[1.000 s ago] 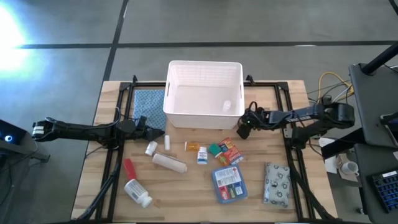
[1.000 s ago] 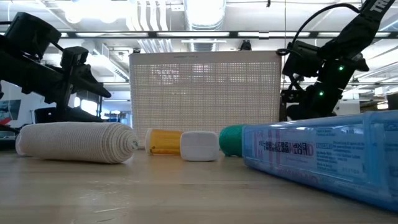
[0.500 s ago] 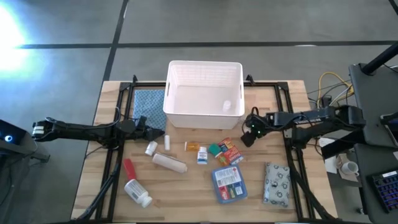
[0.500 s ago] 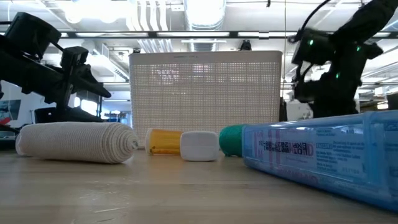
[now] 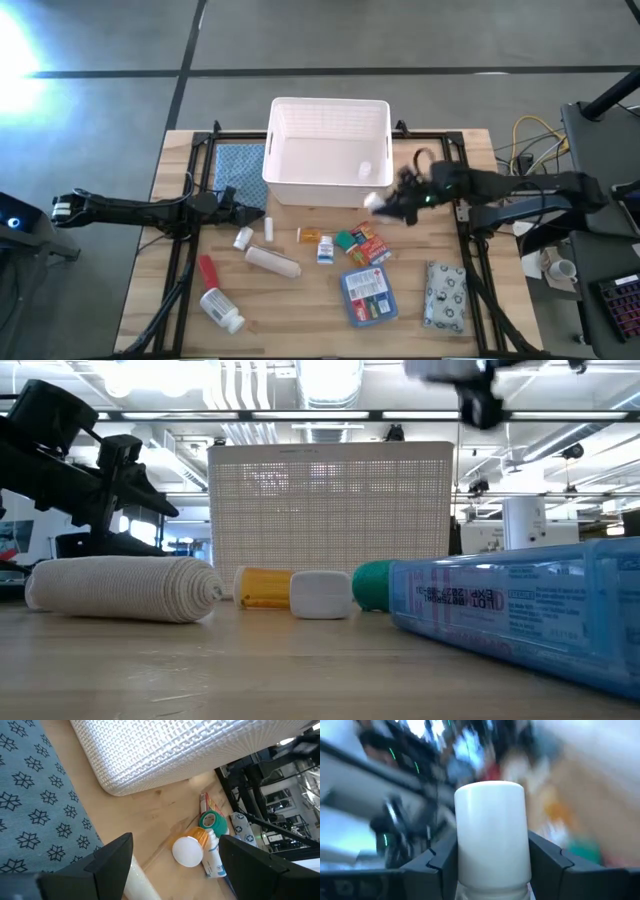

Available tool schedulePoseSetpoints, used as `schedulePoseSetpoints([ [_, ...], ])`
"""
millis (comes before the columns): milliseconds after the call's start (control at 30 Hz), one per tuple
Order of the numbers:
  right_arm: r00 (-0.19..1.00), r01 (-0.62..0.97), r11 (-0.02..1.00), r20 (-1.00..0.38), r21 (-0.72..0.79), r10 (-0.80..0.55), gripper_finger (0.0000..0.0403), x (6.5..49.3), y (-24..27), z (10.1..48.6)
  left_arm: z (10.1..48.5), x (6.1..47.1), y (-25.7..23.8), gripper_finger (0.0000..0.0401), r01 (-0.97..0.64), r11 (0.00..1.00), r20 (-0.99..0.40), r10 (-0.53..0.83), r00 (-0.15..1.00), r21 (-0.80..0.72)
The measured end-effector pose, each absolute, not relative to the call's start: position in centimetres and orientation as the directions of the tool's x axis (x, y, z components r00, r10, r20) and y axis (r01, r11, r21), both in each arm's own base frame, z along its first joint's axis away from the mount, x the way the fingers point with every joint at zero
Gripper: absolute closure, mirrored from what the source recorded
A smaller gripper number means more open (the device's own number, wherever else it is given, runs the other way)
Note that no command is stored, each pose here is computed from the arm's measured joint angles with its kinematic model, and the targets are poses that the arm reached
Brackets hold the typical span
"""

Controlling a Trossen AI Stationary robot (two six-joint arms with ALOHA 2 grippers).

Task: Pick & place medical supplies in basket/bin
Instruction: Put the right white medicine bottle into the white bin

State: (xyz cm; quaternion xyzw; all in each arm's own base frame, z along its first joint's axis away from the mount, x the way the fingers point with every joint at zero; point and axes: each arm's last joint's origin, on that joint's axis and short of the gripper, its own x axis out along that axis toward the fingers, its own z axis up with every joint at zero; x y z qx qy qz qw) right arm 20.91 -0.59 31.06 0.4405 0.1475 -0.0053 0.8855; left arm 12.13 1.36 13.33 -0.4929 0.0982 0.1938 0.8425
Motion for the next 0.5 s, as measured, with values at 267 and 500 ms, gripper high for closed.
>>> schedulePoseSetpoints([
  [267,0.933,0.358,0.679,-0.234,0.64,-0.272,0.0231,24.5,-5.7,35.4,13.4,12.1,1.4,0.0127,-0.419,0.439,-0.351,0.23,0.908,-0.795],
  [500,0.728,0.614,0.714,-0.592,0.338,-0.346,0.0185,29.7,-10.9,33.5,13.4,12.2,1.4,0.0127,-0.417,0.439,-0.35,0.23,0.908,-0.795],
])
